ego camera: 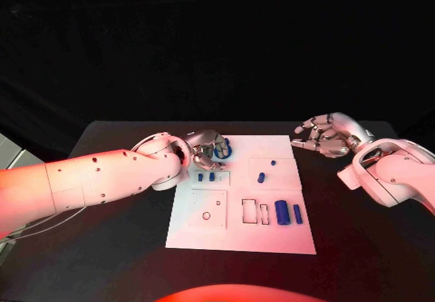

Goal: Assemble the parts on the task board

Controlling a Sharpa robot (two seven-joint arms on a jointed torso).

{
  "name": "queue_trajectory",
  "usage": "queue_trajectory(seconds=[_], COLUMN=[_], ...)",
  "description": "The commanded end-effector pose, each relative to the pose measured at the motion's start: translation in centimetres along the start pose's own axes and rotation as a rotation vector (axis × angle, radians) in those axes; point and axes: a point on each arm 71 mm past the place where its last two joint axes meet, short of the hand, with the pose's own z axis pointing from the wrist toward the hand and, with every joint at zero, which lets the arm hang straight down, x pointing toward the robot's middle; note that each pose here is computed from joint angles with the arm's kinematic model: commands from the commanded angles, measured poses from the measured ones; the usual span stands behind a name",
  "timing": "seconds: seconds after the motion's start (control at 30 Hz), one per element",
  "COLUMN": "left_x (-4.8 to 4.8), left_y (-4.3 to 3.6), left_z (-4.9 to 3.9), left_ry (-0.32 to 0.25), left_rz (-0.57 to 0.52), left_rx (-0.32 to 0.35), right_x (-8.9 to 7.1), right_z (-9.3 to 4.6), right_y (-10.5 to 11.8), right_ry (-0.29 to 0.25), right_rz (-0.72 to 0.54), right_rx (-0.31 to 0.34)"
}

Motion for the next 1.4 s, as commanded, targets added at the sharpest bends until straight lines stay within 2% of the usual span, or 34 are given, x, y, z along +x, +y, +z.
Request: queue_trajectory(seconds=[0.03, 0.57, 0.97, 1.4], left_x=[0.36, 1.33, 1.30, 1.61], left_y=[-0.43, -0.37, -0.42, -0.57], left_z=[0.33, 1.35, 1.77, 1.96], left_ry=[0.021, 0.105, 0.087, 0.118], left_rz=[0.147, 0.243, 0.270, 0.254], left_rx=[0.041, -0.035, -0.050, -0.052], right_x=[0.1, 0.2, 0.3, 0.3], right_z=[0.0, 0.0, 0.0, 0.1], right_y=[0.2, 0.2, 0.3, 0.4], right_ry=[0.001, 0.003, 0.001, 0.001], right_rz=[-0.004, -0.004, -0.002, 0.004], right_rx=[-0.018, -0.021, -0.026, -0.032])
